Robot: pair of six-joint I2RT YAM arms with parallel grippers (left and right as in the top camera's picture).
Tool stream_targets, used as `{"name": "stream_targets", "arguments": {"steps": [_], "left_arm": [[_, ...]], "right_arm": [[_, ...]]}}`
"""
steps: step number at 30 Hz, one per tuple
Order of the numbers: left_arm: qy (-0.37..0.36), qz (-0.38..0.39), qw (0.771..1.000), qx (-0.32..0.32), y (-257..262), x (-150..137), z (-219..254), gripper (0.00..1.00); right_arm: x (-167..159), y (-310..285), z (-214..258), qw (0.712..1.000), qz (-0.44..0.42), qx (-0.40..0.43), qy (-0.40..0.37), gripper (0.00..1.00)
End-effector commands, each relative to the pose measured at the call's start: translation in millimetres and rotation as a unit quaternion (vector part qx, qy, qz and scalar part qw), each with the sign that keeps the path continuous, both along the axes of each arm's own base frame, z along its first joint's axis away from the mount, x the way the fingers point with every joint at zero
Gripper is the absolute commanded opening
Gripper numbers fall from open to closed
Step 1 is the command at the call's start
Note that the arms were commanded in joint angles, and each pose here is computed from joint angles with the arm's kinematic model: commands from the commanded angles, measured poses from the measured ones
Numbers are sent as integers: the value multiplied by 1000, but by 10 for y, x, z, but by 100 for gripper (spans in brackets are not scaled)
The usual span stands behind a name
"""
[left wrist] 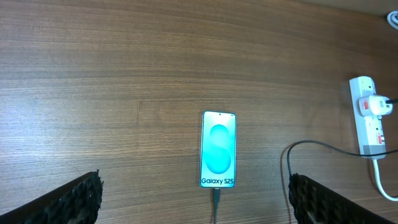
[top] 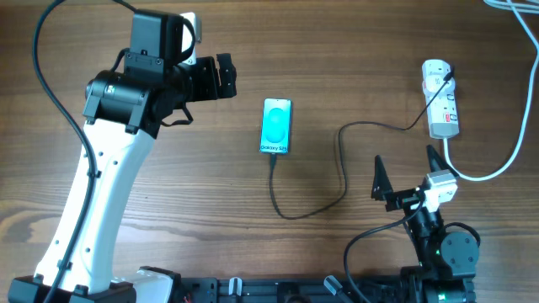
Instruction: Plug charger to phone and switch on socket
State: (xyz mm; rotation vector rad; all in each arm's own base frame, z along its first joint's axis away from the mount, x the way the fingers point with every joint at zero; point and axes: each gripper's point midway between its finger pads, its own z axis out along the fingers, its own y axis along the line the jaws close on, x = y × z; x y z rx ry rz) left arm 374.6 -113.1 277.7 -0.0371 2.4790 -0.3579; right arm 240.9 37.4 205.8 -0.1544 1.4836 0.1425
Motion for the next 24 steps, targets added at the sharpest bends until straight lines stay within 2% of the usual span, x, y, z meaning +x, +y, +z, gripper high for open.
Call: {"name": "stream_targets", "arguments": {"steps": [1, 15, 24], "left_arm": [[-1, 3, 1000, 6, 30, -4, -7, 100], [-1, 3, 1000, 7, 30, -4, -7, 100], [-1, 3, 1000, 6, 30, -4, -7, 100]], "right_arm": [[24, -141, -41, 999, -38, 21, -1, 100], [53, -210, -312, 998, -55, 10, 42, 100], [51, -183, -310, 998, -49, -24, 37, 100]]}}
